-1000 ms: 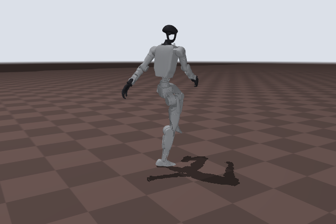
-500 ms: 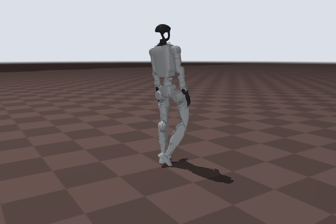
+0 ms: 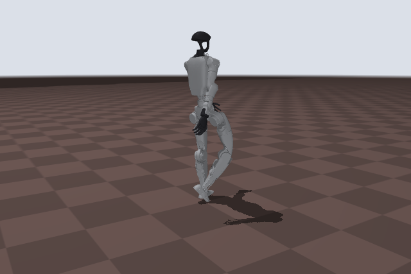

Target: Upper body actions

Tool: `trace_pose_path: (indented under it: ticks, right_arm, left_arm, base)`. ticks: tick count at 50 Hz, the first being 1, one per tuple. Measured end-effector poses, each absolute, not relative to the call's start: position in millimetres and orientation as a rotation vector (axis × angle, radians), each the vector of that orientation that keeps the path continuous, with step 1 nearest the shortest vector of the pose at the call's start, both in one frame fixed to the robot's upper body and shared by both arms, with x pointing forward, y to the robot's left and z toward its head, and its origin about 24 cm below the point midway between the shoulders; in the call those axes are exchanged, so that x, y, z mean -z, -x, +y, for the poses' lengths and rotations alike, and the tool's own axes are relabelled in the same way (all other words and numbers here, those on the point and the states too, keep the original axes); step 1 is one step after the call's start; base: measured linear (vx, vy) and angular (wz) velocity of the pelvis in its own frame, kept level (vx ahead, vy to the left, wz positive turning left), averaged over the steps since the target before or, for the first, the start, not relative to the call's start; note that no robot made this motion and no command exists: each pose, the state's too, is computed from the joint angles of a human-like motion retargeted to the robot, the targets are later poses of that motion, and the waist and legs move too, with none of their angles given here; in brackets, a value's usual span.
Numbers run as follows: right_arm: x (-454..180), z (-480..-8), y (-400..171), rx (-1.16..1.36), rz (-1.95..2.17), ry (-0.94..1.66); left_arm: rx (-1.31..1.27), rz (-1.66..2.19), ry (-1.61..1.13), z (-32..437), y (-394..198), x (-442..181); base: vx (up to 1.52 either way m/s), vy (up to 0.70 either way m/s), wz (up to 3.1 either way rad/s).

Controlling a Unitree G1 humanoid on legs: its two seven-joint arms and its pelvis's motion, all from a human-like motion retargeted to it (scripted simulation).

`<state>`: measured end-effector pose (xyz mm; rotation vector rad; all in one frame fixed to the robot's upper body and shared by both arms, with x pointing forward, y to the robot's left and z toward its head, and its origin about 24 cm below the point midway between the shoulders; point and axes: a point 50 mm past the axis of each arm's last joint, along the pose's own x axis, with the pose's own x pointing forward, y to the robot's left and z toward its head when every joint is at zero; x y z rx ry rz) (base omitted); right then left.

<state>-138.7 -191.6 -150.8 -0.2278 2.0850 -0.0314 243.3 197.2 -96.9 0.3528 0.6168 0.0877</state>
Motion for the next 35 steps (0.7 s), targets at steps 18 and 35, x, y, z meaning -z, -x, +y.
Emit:
trace_pose_path:
  ticks: [18,35]
  right_arm:
    - [-139.4,-81.0,-403.9,-0.345,-0.05,0.013]
    - [8.9,-96.7,-324.7,-0.275,0.174,0.457]
  left_arm:
    - [-1.063,1.917,0.25,237.4,192.9,118.8]
    - [-0.751,1.583,0.303,228.1,72.2,167.1]
  base:
    - [-0.19,-0.25,-0.95]
    - [0.15,0.14,0.76]
